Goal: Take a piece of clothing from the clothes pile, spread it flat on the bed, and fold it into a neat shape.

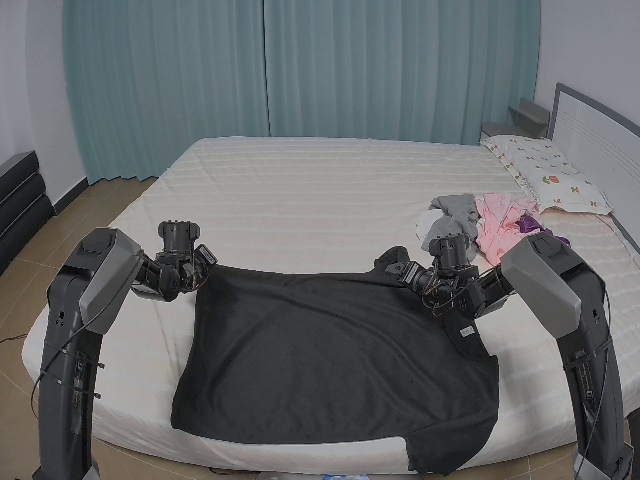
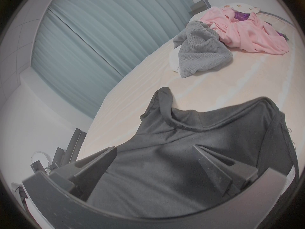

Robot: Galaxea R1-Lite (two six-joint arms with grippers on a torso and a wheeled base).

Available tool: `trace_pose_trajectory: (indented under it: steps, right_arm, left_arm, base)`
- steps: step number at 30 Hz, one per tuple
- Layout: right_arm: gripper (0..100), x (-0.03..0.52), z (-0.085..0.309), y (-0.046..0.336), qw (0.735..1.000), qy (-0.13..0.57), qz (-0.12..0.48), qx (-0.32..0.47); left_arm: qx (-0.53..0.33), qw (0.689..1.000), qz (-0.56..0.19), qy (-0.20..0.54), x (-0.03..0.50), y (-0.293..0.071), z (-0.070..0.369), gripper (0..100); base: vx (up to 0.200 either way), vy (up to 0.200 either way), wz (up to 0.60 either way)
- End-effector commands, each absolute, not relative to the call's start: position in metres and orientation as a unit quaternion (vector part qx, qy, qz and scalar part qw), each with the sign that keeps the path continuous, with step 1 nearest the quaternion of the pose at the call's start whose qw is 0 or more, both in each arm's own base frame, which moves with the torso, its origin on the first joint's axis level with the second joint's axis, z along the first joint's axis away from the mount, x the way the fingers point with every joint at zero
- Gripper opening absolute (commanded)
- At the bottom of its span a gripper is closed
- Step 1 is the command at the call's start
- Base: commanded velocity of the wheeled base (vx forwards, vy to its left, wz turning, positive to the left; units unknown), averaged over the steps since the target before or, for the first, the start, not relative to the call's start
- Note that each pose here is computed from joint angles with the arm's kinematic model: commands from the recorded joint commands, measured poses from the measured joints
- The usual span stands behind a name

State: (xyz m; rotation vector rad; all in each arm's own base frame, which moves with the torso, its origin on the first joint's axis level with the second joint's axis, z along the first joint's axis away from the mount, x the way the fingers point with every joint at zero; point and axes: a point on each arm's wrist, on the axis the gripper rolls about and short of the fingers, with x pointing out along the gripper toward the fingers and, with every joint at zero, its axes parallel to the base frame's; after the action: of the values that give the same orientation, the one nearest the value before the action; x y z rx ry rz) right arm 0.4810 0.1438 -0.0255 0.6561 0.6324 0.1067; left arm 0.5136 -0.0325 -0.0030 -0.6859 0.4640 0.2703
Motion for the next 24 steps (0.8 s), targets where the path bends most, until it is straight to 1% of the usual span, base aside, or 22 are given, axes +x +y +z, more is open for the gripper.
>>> trace_pose_trajectory:
  steps: [1,6,10,11,13,14,19,24]
  right_arm:
    - [100,0.495,-0.037,0.14,0.9,0.297,0.034,0.316]
    - [100,0.517,-0.04,0.124,0.912,0.258,-0.002,0.319]
    - [100,0.527,-0.044,0.112,0.914,0.249,-0.023,0.32]
    - [100,0.534,-0.043,0.103,0.917,0.232,-0.033,0.324]
    - [100,0.536,-0.043,0.1,0.918,0.227,-0.036,0.325]
    - [100,0.544,-0.037,0.088,0.921,0.201,-0.05,0.329]
    - [100,0.547,-0.024,0.076,0.924,0.188,-0.057,0.329]
    - [100,0.547,-0.022,0.069,0.936,0.19,-0.049,0.292]
  left_arm:
    - [-0.332,0.906,0.131,0.225,0.513,-0.032,-0.003,0]
    - [-0.332,0.906,0.133,0.227,0.513,-0.031,-0.005,0]
    - [-0.332,0.906,0.133,0.228,0.513,-0.031,-0.005,0]
    - [-0.332,0.906,0.133,0.228,0.512,-0.031,-0.005,0]
    - [-0.332,0.906,0.133,0.228,0.512,-0.031,-0.005,0]
    - [-0.332,0.906,0.133,0.228,0.512,-0.031,-0.005,0]
    - [-0.331,0.906,0.134,0.229,0.512,-0.031,-0.005,0]
    - [-0.331,0.906,0.135,0.228,0.512,-0.03,-0.005,0]
  base:
    - [0.0,0.0,0.0]
    - [0.0,0.0,0.0]
    - [0.0,0.0,0.0]
    - [0.0,0.0,0.0]
    - [0.0,0.0,0.0]
    - [0.0,0.0,0.0]
    - [0.0,0.0,0.0]
    - [0.0,0.0,0.0]
